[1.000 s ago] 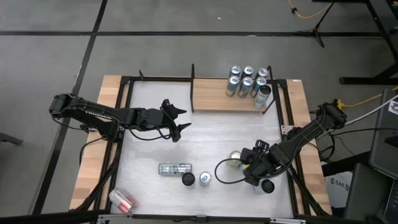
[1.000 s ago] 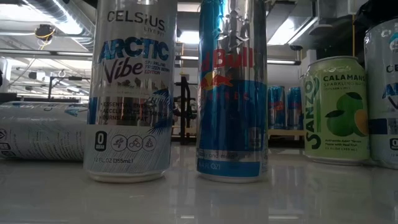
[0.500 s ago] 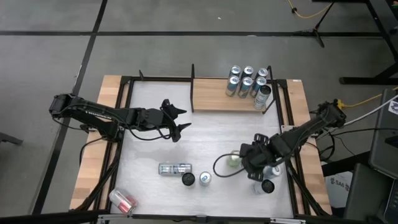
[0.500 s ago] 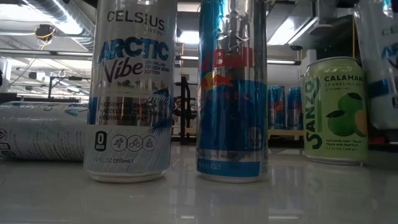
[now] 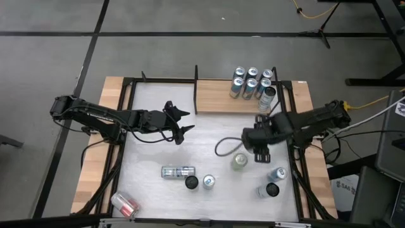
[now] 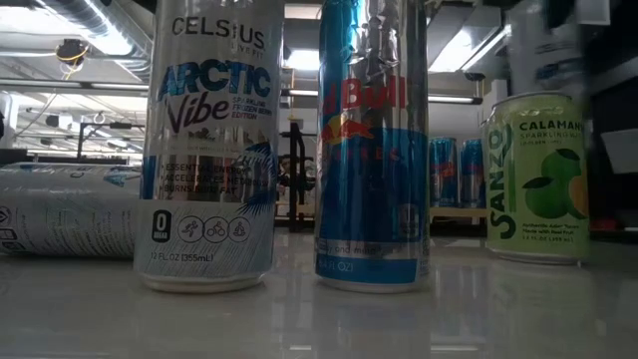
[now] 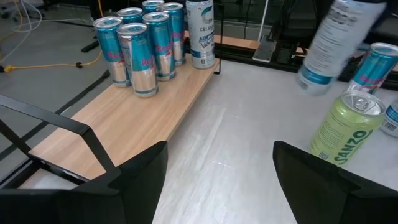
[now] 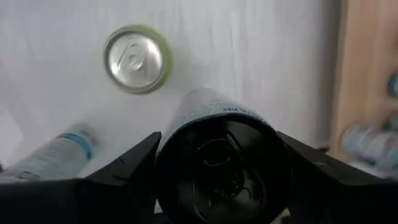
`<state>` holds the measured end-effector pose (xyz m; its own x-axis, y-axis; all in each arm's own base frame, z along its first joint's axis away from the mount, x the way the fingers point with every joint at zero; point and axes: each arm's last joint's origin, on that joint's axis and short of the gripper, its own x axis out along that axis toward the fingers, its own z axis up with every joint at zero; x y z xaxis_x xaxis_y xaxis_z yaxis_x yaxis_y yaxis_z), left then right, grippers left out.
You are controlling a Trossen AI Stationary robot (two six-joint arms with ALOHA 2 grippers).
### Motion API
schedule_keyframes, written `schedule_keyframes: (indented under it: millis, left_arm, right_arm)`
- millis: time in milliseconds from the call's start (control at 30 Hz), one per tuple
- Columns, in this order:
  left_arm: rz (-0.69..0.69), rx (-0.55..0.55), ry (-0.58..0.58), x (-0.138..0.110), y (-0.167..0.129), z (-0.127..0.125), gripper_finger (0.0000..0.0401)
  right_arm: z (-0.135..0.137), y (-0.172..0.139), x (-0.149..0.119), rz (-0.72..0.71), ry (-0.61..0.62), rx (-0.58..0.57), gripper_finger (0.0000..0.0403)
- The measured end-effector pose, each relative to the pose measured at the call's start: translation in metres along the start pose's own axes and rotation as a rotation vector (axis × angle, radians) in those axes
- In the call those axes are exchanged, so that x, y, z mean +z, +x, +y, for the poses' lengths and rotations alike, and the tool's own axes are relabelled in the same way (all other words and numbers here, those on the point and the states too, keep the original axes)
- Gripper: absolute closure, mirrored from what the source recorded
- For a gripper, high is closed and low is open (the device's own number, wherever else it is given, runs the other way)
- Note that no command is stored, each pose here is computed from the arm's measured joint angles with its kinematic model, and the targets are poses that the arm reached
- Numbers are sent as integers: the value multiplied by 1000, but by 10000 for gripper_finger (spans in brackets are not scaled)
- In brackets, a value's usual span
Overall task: Place canned beverage on shelf
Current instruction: Put the white-blue soda can on the shelf aligned with the other white-blue soda can
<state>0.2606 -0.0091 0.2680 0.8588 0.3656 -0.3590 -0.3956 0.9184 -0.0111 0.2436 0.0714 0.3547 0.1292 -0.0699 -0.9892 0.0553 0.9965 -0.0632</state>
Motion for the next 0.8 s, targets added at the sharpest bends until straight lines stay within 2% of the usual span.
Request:
schedule_keyframes:
  millis: [133,333,567,800]
  left_arm:
    - [0,0,-1,0,0,0,118]
    - [0,0,-2,0,0,0,118]
    - [0,0,-8,0,0,0,118]
    - [0,0,-8,0,0,0,118]
  right_arm:
    - [-30,2,8,13,-68,-15,150]
    - [-82,6,15,16,-85,-82,149]
    - [-140,9,17,-36,-56,-122,149]
    - [-182,12,6,-114,-17,-82,149]
